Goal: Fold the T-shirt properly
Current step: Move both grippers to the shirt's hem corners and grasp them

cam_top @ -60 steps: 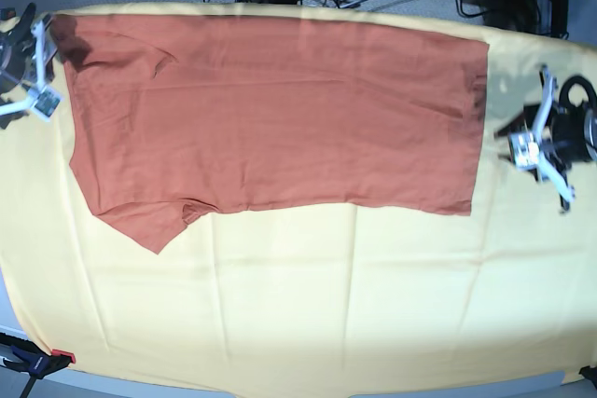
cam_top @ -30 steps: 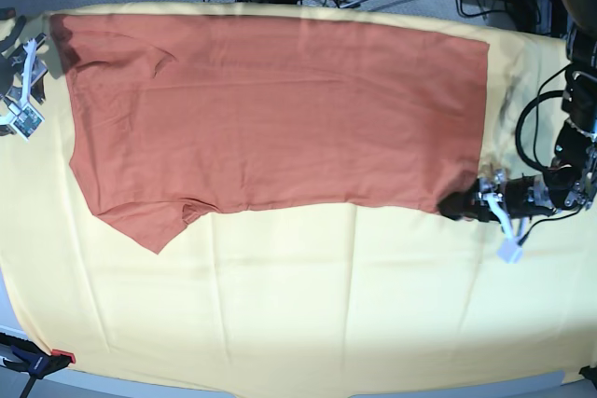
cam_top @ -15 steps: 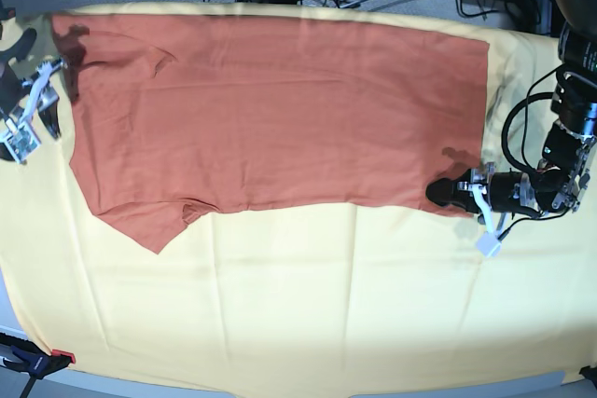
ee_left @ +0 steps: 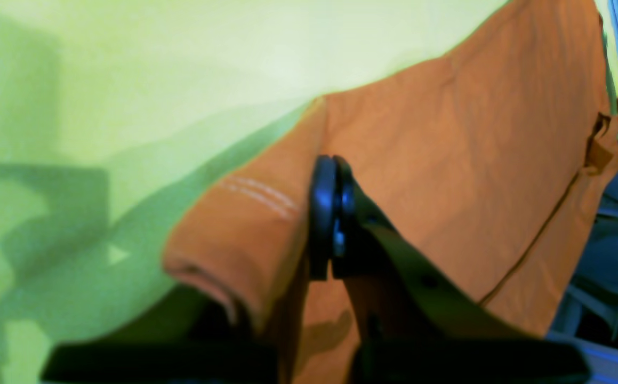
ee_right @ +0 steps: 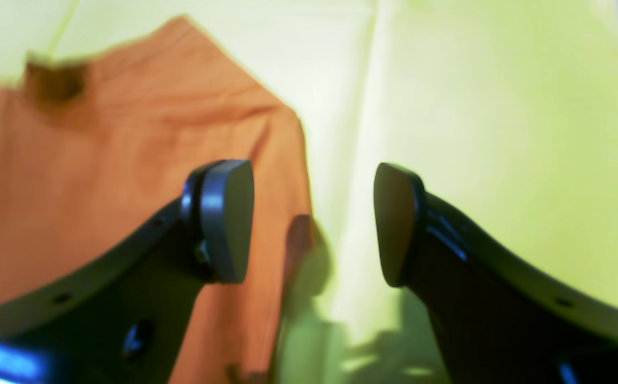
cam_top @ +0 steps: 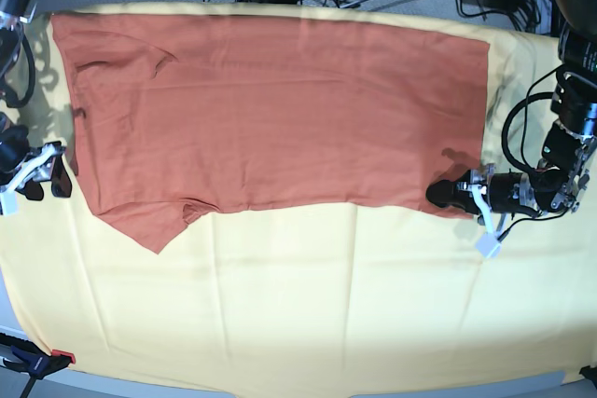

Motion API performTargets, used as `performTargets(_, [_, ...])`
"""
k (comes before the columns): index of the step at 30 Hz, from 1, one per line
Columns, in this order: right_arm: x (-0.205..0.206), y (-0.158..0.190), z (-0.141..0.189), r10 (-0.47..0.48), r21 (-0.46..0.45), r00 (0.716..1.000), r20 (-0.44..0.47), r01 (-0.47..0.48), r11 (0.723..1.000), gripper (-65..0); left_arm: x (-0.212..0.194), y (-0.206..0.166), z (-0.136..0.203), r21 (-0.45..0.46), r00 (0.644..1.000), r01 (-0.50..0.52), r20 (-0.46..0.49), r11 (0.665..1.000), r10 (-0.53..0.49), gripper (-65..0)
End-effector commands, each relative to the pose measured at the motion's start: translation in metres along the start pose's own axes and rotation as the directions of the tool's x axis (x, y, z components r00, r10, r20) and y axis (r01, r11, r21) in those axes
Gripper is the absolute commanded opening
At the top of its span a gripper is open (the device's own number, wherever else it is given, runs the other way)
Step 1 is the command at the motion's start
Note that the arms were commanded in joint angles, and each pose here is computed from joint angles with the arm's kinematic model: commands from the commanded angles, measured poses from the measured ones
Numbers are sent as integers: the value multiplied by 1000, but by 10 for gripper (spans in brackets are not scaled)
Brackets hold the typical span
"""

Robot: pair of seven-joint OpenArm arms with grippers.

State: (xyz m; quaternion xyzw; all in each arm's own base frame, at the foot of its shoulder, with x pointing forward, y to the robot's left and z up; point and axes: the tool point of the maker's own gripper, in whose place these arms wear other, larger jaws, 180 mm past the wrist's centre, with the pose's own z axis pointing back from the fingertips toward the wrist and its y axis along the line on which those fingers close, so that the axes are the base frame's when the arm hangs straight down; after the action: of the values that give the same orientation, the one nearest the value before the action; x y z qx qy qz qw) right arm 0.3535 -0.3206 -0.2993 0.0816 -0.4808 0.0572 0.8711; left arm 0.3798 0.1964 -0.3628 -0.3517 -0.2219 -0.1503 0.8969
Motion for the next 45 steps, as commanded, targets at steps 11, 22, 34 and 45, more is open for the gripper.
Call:
performTargets(11, [14, -31, -50, -350, 89, 936, 23, 347, 934, -273, 13, 2, 10, 16, 1000, 24, 19, 1000, -25, -650])
performTargets(22, [-22, 42, -80, -397, 269, 905, -153, 425, 864, -275, 13, 2, 10, 16, 1000, 24, 19, 1000, -25, -650])
performTargets(34, [3, 30, -95, -265, 200, 962, -68, 274, 941, -650, 19, 12, 11, 78, 996, 73, 44, 994, -76, -650])
performTargets(45, [31, 9, -101, -183, 102, 983, -9, 183, 978, -650, 47, 27, 16, 198, 966, 188, 141, 962, -218, -650])
